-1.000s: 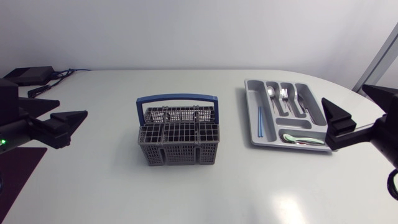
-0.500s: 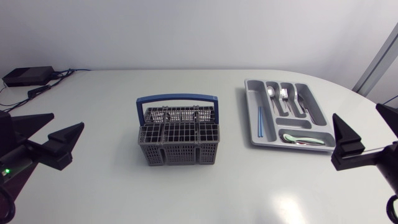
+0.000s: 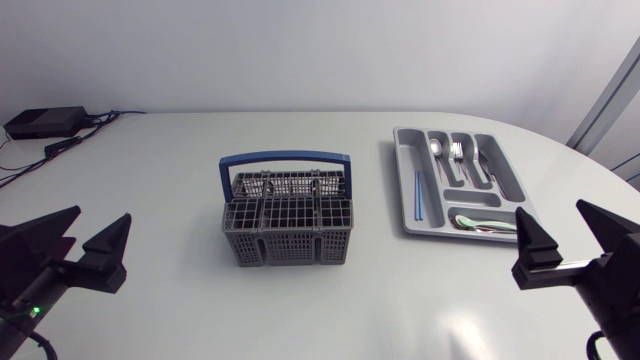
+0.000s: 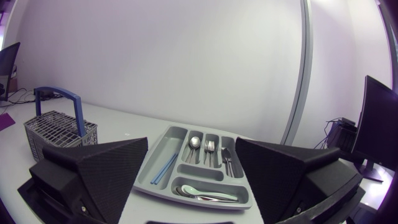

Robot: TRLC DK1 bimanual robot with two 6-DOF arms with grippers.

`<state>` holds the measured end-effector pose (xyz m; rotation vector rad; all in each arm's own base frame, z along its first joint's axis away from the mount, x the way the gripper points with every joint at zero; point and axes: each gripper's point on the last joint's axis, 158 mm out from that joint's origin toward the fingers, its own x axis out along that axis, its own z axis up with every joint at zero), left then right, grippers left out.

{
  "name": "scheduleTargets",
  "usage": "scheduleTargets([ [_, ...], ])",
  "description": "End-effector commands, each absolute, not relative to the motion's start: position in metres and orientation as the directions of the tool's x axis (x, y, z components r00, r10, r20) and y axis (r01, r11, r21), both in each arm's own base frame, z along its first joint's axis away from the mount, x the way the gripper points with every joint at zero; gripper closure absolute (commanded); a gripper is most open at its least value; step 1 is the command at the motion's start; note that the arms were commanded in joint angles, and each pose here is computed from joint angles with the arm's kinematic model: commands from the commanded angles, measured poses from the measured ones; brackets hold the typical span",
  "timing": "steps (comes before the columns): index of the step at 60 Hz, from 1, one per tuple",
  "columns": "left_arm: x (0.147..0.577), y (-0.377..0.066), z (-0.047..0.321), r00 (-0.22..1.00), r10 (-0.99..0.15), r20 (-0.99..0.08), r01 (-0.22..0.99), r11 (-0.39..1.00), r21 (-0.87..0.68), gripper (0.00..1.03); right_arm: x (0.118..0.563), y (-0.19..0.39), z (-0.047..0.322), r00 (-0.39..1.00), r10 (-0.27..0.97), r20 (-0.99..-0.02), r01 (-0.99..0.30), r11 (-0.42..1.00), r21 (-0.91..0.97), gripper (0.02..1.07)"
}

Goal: Unload the cutlery basket into the drawer organizer.

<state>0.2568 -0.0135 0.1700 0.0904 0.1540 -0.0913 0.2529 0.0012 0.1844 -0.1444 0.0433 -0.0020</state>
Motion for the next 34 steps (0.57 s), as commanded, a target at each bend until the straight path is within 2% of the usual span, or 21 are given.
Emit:
scheduleTargets([
  [1, 0.256, -0.012, 0.161, 0.988, -0.073, -0.137, 0.079, 0.996, 0.043, 0.03, 0.254, -0.001, 0.171, 0.999, -0.012, -0.05, 0.007, 0.997, -0.083, 0.06],
  [16, 0.254, -0.003, 0.15, 0.998, -0.017, -0.061, 0.017, 1.0, -0.001, 0.03, 0.254, -0.002, 0.149, 0.998, -0.01, -0.057, 0.01, 1.0, -0.001, 0.06],
  [34, 0.254, -0.003, 0.15, 0.998, -0.017, -0.061, 0.017, 1.0, -0.001, 0.03, 0.254, -0.002, 0.149, 0.998, -0.01, -0.057, 0.01, 1.0, -0.001, 0.06],
])
